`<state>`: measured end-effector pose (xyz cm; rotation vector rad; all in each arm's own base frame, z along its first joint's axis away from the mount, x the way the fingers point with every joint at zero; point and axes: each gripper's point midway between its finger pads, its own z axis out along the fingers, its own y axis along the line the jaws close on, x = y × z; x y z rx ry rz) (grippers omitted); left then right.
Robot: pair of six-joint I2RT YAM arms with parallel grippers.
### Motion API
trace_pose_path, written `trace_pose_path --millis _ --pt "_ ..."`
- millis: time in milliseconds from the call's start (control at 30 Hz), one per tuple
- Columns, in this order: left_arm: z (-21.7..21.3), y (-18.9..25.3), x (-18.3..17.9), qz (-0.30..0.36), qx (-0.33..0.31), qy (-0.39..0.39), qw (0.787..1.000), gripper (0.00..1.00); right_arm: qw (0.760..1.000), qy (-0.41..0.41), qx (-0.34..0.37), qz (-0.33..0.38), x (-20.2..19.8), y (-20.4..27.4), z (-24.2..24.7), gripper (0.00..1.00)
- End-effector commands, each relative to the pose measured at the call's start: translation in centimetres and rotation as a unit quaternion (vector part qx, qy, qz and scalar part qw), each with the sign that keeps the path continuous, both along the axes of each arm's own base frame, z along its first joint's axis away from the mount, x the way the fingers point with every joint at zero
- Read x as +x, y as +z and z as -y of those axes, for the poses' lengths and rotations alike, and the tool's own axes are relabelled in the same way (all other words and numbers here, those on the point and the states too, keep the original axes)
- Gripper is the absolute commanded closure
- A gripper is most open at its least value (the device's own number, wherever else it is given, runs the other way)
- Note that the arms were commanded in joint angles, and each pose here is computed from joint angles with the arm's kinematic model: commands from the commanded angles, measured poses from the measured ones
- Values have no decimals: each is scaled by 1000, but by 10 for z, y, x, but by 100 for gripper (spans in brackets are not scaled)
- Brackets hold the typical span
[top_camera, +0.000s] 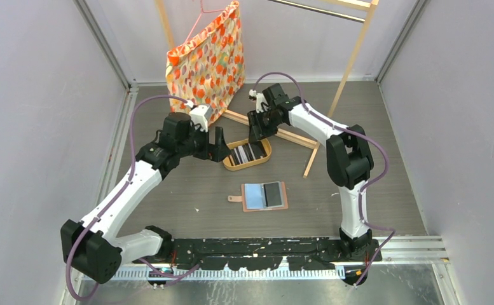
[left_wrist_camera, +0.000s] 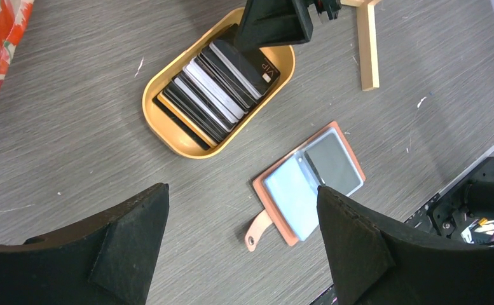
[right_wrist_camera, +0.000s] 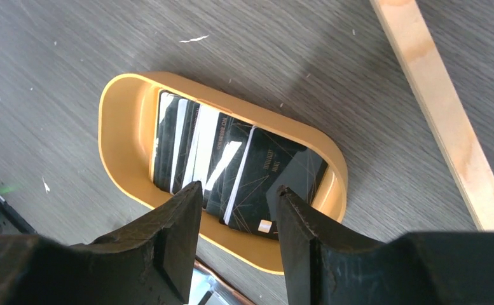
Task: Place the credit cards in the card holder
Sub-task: Pick up the credit card from the storage box.
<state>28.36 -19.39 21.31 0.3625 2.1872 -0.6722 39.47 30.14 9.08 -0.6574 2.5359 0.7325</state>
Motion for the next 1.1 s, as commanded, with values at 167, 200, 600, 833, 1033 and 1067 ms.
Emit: trace_pose_path --millis 167,200,600,833,1033,1067 --pt "-14 8 -4 19 12 5 1000 13 999 -48 -19 -6 10 -9 -4 48" --pt "-14 9 -3 19 11 5 1000 13 999 -46 -24 -6 9 -11 -4 48" --pt "-17 9 -1 17 5 9 1000 13 997 -35 -64 -8 3 -25 1 48" --pt "-17 9 -1 15 3 10 1000 14 996 -29 -84 -5 1 -30 3 46" --pt "-17 9 -1 14 2 10 1000 14 995 -26 -91 -5 0 -33 3 46" --pt "-17 9 -1 14 1 10 1000 14 995 -24 -92 -6 0 -33 3 45"
